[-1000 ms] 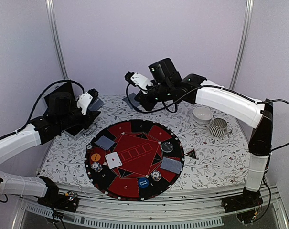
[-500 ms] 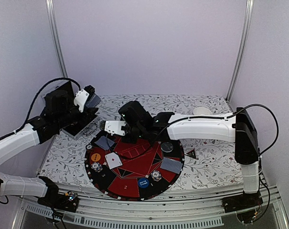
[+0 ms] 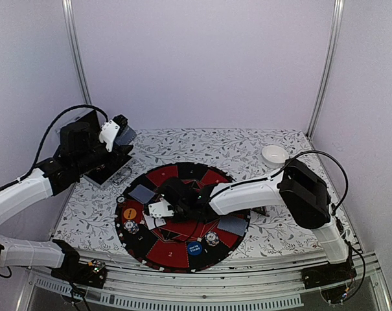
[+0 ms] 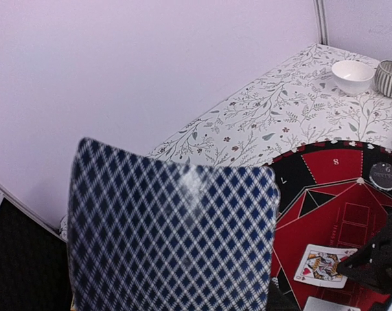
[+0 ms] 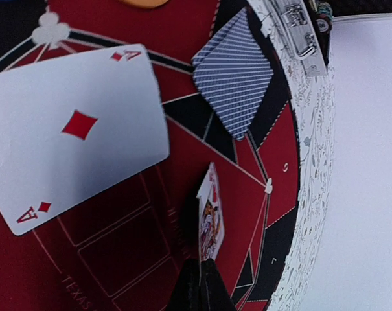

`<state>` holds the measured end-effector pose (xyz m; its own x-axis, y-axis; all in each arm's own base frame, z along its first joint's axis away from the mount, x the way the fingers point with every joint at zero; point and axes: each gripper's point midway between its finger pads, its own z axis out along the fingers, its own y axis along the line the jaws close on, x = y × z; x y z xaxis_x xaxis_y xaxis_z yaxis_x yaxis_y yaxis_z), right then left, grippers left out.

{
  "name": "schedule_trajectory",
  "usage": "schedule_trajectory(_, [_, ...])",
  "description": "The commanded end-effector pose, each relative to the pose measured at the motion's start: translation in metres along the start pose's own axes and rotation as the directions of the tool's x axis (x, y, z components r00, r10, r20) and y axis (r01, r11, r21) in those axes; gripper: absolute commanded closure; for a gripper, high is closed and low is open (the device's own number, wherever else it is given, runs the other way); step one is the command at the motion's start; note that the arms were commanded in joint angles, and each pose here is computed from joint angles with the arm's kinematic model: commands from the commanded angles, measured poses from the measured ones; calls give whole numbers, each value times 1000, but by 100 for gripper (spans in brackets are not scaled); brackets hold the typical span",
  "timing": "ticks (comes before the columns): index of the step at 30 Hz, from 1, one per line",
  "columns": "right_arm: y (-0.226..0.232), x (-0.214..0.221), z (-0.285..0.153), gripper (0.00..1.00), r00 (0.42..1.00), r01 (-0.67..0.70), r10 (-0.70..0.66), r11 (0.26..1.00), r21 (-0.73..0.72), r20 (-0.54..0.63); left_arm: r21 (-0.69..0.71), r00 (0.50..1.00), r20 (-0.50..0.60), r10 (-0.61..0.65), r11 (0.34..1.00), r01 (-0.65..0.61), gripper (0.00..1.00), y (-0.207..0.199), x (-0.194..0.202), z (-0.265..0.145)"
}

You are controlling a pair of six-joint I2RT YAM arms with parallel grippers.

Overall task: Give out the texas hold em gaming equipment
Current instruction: Flop the poker card in the community card area.

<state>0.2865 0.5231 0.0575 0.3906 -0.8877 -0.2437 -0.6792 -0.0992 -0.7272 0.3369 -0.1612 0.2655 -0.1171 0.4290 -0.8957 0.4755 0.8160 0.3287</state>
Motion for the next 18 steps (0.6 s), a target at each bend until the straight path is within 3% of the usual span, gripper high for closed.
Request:
schedule_trajectory(1, [35, 6, 3, 99, 998, 57, -57, 995, -83, -6, -16, 999, 54, -5, 1000, 6, 58, 7, -15, -4])
schedule_trajectory(10, [64, 3, -3, 99, 996, 92, -88, 976, -198, 26, -20, 999, 47, -2, 1000, 3, 58, 8, -13, -3])
schedule_trajectory(18, [65, 2, 2, 99, 993, 122, -121, 972, -200, 19, -24, 999, 46, 2, 1000, -1, 58, 8, -12, -3])
